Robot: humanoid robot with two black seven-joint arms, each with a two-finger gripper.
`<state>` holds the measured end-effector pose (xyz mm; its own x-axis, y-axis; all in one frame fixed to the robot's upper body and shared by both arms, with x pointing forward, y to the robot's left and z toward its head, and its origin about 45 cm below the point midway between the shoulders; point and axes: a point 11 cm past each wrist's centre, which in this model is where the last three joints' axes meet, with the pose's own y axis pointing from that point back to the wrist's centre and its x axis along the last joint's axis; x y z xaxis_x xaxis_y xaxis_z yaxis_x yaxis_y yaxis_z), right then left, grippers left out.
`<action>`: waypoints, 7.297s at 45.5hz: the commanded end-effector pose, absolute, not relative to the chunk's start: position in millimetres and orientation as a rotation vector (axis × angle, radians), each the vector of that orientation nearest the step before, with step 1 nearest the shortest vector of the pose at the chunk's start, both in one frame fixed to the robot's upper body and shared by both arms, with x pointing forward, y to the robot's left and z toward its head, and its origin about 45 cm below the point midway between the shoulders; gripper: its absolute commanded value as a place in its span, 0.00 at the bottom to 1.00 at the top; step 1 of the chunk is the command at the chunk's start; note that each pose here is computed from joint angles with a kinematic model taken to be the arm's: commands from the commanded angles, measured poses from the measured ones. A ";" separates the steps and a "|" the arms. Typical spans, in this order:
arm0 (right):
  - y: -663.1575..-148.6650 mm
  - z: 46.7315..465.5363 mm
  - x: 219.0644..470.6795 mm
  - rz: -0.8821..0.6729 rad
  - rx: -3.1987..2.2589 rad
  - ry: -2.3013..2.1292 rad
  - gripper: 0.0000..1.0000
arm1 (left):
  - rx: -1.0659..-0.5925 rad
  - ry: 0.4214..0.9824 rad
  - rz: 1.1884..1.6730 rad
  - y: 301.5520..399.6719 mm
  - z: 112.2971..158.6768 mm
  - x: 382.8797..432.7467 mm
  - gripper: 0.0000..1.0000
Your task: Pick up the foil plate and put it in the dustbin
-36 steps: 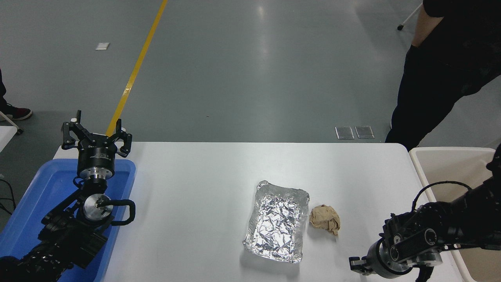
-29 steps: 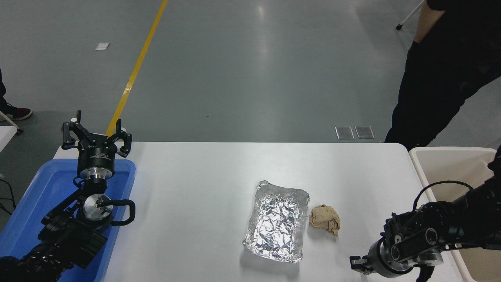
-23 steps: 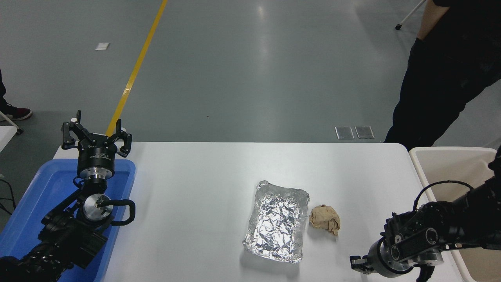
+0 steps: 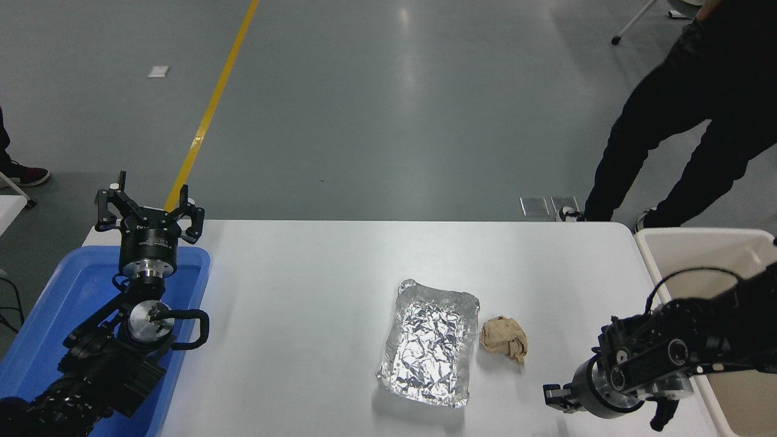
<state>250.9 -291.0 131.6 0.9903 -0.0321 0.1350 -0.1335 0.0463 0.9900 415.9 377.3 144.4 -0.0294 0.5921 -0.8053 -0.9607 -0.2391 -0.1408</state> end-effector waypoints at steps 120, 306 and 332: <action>-164.3 151.9 321.1 0.021 1.649 -0.087 1.00 | -0.926 0.541 1.587 377.3 145.7 416.8 0.99; -371.6 416.3 337.7 0.172 1.509 -0.417 0.00 | -0.929 0.540 1.592 378.1 145.1 416.2 0.99; -604.8 303.3 293.0 -0.010 1.224 -0.802 0.00 | -0.930 0.539 1.592 378.2 145.2 416.1 0.99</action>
<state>325.5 -523.2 349.3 0.8270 -0.3326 0.4532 -0.3966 0.2260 0.8897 416.1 378.0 145.1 -0.0284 0.5956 -0.8028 -0.9612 -0.2368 -0.1417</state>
